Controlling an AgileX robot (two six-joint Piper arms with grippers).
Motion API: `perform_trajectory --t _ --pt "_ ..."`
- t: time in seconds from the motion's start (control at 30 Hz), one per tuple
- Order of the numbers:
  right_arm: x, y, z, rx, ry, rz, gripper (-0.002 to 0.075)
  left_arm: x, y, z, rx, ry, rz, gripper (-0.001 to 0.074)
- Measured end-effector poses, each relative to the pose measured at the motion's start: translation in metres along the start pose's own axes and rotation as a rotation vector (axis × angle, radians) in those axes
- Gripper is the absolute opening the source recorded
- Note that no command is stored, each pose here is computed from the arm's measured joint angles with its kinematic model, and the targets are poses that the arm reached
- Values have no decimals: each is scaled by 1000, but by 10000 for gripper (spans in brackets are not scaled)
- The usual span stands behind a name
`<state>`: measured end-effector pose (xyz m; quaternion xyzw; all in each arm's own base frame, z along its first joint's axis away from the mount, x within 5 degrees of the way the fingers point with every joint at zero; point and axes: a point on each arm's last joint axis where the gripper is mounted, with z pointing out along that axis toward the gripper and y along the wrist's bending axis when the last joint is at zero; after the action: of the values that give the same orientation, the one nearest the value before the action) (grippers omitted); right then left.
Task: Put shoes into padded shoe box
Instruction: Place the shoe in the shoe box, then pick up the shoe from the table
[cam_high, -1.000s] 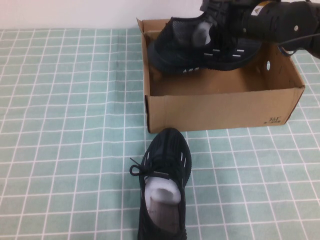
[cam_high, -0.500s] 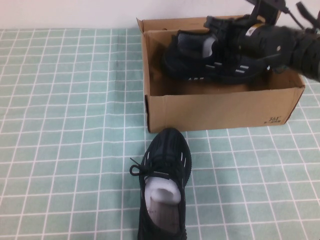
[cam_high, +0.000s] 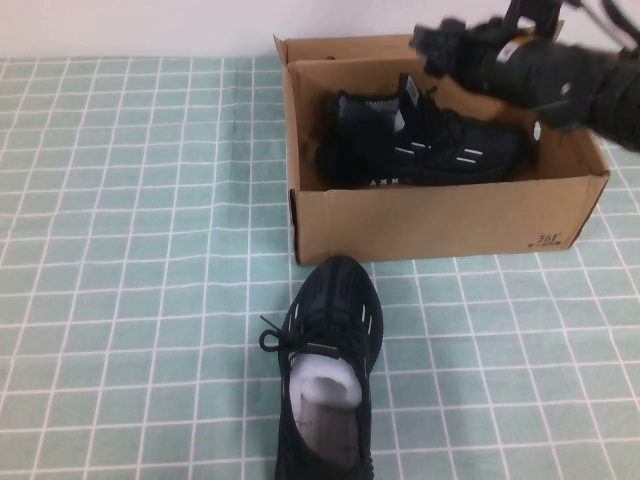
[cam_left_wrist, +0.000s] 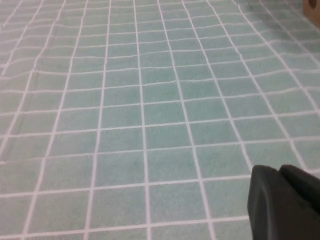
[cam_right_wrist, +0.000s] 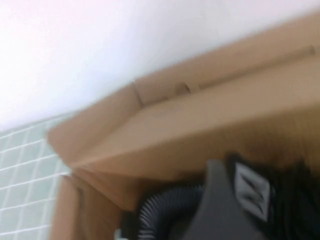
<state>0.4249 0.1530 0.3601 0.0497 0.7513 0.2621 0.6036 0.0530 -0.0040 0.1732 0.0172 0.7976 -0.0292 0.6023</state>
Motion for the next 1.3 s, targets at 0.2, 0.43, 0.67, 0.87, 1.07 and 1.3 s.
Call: perform_trajectory --t 0.2,0.43,0.67,0.87,1.07,1.3 --pt "-53 45 -61 -93 -123 -326 393 -13 -1 -1 24 -142 -183 -4" --pt "-104 85 -164 -178 -196 -557 -6 -35 0 -7 85 -387 -454 -5" --pt "-129 89 -275 -171 -192 -697 -6 -39 1 -9 104 -437 -515 -4" --pt "-117 66 -371 -99 -305 -689 -6 -34 0 -6 123 -365 -665 -4" --pt "-46 13 -420 16 -274 -632 -6 -31 0 -5 121 -334 -691 -5" --pt "30 -33 -447 26 -291 -468 -6 -79 -1 -31 149 -494 -558 -4"
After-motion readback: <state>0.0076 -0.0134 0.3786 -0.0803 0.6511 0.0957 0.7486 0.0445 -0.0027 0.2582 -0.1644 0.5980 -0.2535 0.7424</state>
